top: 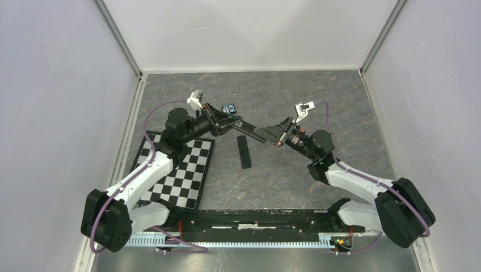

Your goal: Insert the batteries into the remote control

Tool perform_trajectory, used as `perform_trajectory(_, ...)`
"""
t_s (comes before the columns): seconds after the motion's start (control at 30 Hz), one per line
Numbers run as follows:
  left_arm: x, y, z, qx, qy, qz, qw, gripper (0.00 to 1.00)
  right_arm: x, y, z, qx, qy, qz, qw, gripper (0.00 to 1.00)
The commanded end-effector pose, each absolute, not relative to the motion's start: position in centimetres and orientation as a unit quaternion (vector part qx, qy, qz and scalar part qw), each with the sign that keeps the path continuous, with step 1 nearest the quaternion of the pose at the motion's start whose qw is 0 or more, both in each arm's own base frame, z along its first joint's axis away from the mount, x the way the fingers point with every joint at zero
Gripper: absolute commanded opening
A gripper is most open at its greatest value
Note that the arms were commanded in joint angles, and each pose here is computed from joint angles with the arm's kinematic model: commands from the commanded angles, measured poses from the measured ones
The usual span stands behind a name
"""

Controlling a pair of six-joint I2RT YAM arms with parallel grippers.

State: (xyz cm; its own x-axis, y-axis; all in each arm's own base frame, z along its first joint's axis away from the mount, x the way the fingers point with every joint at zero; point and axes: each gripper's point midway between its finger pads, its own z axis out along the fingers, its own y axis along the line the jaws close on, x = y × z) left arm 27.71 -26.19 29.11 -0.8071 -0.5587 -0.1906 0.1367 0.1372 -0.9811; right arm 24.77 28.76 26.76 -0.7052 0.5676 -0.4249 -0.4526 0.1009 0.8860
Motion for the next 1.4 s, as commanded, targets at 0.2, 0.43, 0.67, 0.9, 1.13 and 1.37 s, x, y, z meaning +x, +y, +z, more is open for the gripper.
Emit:
perform_trajectory(0.2, 26.9, -25.2, 35.1, -0.101, 0.649, -0.671, 0.344, 0.02, 24.9, 27.4, 22.2, 0.054, 0.701, 0.604, 0.376, 0.21)
perform_trajectory(0.43, 26.8, -25.2, 34.5, -0.105, 0.653, -0.67, 0.337, 0.02, 24.6, 27.4, 23.2, 0.051, 0.682, 0.62, 0.384, 0.61)
perform_trajectory(0.67, 26.8, -25.1, 34.8, -0.104, 0.651, -0.671, 0.34, 0.02, 23.9, 27.3, 23.3, 0.051, 0.667, 0.641, 0.375, 0.39)
perform_trajectory(0.9, 27.0, -25.1, 34.3, -0.126, 0.65, -0.678, 0.319, 0.02, 23.0, 26.5, 23.6, 0.039, 0.648, 0.655, 0.387, 0.18)
perform_trajectory(1.13, 27.1, -25.1, 33.7, -0.128, 0.651, -0.676, 0.321, 0.02, 22.9, 26.3, 23.7, 0.028, 0.647, 0.655, 0.39, 0.45)
perform_trajectory(1.37, 28.0, -25.3, 31.0, -0.099, 0.675, -0.642, 0.35, 0.02, 23.6, 26.6, 23.4, 0.027, 0.662, 0.639, 0.39, 0.76)
